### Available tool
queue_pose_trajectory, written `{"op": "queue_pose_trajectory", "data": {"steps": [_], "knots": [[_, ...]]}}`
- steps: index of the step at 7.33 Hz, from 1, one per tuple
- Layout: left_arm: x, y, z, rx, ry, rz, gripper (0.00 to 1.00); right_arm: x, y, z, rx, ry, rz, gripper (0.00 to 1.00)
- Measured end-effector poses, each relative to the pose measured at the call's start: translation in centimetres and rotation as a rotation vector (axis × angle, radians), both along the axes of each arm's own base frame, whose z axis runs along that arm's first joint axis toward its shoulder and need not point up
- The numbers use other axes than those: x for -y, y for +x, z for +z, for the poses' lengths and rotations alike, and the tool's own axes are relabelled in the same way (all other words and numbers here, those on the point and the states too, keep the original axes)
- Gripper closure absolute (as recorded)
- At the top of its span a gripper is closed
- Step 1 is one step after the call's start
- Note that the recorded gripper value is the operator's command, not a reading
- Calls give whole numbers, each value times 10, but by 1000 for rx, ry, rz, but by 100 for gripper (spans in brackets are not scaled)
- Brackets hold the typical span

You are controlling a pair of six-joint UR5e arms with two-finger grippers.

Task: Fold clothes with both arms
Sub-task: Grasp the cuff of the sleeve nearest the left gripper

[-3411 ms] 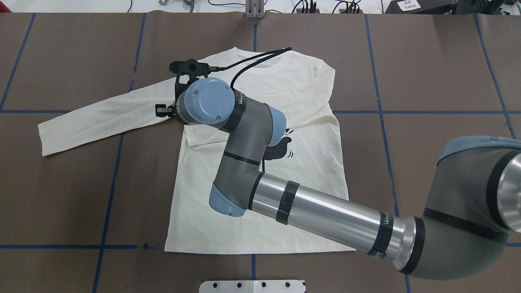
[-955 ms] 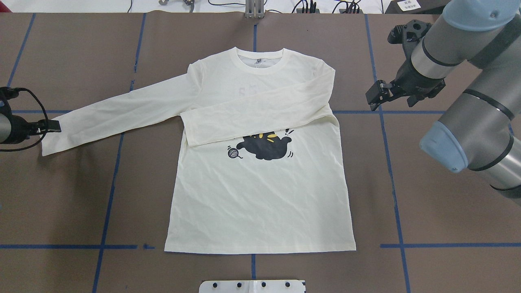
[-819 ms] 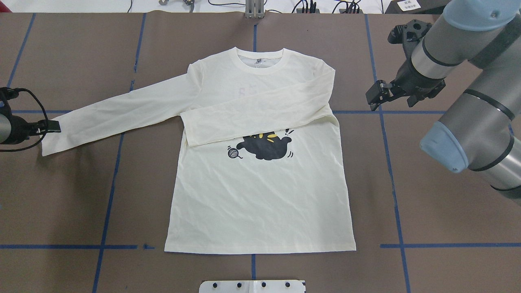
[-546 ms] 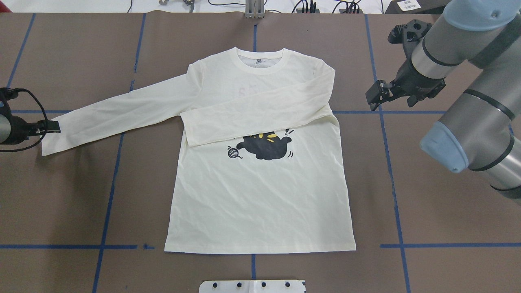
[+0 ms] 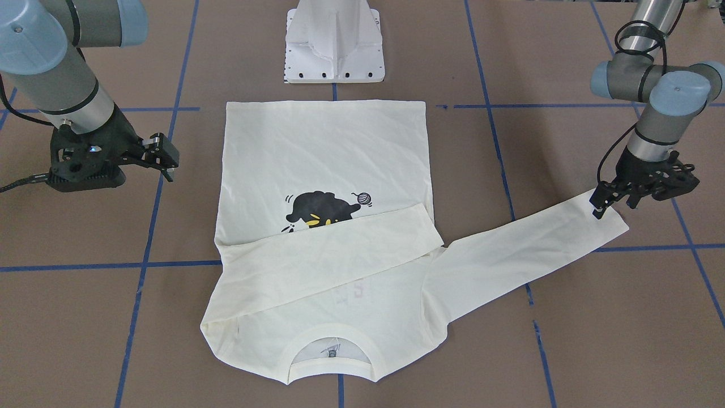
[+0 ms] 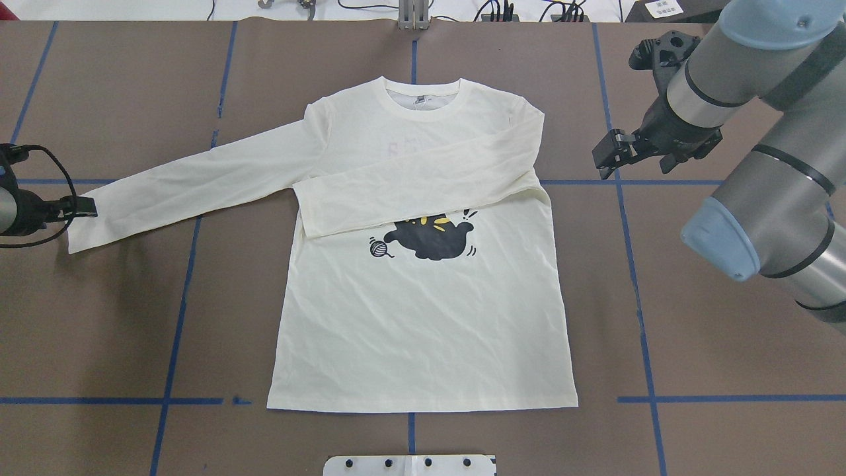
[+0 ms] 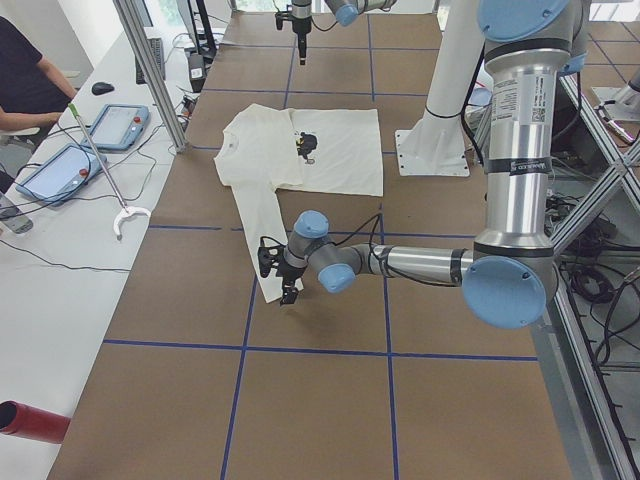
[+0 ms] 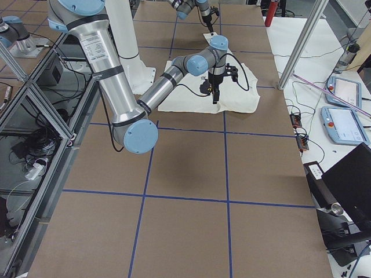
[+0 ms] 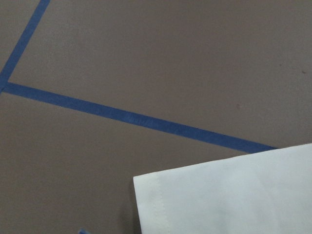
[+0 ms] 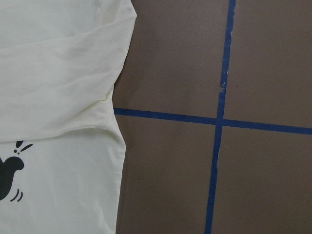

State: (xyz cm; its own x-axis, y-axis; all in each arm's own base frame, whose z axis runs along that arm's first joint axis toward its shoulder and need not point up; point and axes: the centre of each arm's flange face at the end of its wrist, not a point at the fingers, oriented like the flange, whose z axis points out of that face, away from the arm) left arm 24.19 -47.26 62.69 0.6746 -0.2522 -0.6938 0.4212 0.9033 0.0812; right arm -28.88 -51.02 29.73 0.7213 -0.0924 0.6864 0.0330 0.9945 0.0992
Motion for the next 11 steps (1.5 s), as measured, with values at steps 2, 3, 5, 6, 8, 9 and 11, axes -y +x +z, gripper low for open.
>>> {"op": "queue_pose_trajectory", "data": {"steps": [2,3,5,6,8,9,11], "knots": [[0,0,1,1,-2,0,22,0,0,0,0,0,0,0],[0,0,1,0,-2,-1,28,0,0,0,0,0,0,0],[0,0,2,1,-3,-1,30,0,0,0,0,0,0,0],[0,0,2,1,-4,-1,30,0,0,0,0,0,0,0],[0,0,3,1,-5,-2,34,0,0,-1,1,0,-1,0],[0,0,2,1,-5,-2,46,0,0,-1,2,0,-1,0],[0,1,1,-13,-25,-26,60,0,0,-1,2,0,-1,0]]}}
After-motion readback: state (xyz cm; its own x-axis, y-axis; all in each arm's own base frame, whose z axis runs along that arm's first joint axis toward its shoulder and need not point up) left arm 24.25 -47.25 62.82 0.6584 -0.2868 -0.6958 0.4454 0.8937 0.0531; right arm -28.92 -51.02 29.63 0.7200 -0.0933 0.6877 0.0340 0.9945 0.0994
